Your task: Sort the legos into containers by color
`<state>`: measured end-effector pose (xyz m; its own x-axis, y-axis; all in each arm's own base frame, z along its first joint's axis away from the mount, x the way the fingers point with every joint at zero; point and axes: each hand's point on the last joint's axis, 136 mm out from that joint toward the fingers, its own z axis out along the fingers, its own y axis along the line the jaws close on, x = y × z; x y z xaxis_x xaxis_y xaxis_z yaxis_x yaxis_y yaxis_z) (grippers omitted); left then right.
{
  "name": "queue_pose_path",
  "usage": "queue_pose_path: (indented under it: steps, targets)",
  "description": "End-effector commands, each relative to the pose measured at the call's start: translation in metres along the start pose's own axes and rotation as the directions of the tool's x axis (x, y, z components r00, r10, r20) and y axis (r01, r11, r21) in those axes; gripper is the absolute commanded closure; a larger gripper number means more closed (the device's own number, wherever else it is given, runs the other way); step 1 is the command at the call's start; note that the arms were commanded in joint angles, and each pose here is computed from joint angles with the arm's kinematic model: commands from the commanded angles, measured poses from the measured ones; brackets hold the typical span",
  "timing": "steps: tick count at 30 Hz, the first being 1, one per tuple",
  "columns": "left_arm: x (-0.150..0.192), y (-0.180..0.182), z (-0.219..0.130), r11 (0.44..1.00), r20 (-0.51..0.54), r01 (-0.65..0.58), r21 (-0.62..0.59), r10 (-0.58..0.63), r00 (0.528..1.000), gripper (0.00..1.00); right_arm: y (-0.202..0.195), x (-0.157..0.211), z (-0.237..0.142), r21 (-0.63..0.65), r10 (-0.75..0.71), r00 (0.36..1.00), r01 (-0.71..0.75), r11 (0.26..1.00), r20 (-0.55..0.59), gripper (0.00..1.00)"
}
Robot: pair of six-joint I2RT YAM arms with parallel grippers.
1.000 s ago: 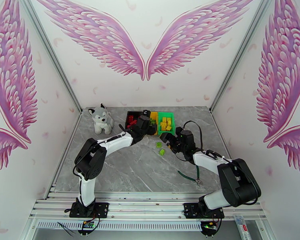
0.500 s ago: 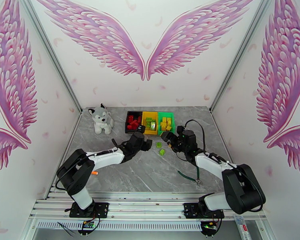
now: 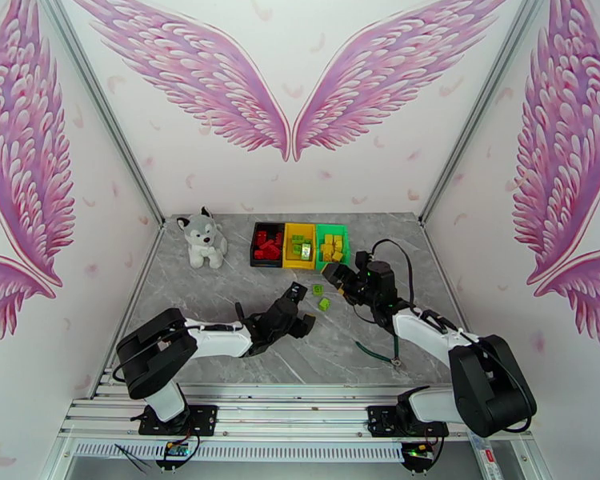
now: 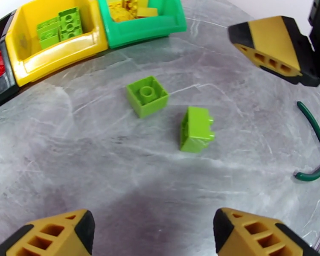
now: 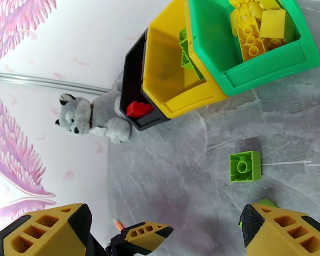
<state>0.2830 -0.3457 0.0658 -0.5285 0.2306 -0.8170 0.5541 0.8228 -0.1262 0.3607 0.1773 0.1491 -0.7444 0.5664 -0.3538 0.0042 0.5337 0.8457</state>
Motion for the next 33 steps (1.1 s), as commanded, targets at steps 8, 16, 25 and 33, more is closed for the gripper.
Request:
queue_pose_path:
  steps: [8,16,25,33]
  targets:
    - [0.02,-0.023,0.037,0.999,-0.015,-0.002,0.041,0.003,1.0,0.28,0.001,-0.005,-0.014,0.009,-0.005,0.999,0.004,1.0,0.051,0.01]
    - [0.02,-0.03,0.057,0.999,-0.019,-0.009,0.048,0.01,1.0,0.29,0.001,-0.01,-0.028,0.046,-0.019,0.995,0.014,0.999,0.098,0.01]
    - [0.015,-0.032,0.074,1.0,-0.005,-0.016,0.02,0.016,1.0,0.33,-0.001,-0.016,-0.047,0.1,-0.04,0.987,0.025,0.995,0.157,0.01]
    - [0.005,-0.031,0.088,1.0,0.006,-0.022,-0.017,0.023,1.0,0.4,-0.008,-0.019,-0.047,0.161,-0.018,0.988,-0.007,0.987,0.153,0.01]
